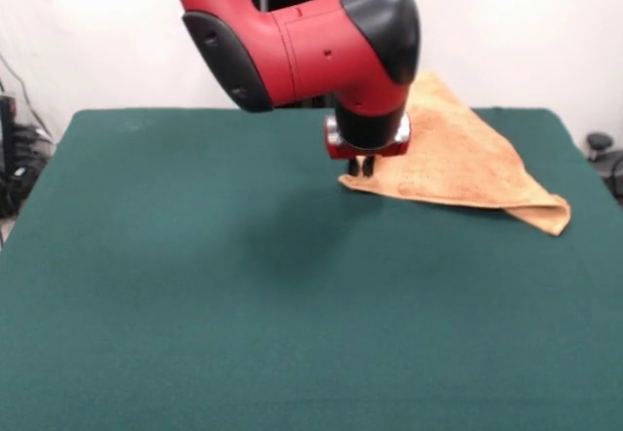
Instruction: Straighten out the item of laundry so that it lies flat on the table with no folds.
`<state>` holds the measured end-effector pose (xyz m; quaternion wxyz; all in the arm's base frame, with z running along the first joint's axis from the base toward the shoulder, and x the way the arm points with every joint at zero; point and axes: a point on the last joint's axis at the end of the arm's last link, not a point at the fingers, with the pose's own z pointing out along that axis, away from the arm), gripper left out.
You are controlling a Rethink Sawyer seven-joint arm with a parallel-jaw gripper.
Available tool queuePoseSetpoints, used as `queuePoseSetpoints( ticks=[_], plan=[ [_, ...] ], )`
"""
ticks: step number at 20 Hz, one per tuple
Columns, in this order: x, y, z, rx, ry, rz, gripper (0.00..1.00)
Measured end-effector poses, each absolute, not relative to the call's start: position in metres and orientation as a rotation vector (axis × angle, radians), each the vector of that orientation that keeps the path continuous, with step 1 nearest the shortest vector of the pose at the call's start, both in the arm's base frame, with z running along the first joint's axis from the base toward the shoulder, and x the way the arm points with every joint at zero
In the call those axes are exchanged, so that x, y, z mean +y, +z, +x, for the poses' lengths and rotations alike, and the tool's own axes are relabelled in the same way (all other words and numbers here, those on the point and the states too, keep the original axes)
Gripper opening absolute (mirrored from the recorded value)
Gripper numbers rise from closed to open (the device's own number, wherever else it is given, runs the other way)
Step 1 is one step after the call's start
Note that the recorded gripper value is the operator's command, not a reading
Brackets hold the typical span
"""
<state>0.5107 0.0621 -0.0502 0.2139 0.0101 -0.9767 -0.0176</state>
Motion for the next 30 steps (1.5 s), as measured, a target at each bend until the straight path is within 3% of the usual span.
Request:
queuePoseSetpoints(
  ticks=[30],
  plan=[
    [0.054,-0.066,0.547,-2.483,-0.110,0.021,0.00]
  ],
)
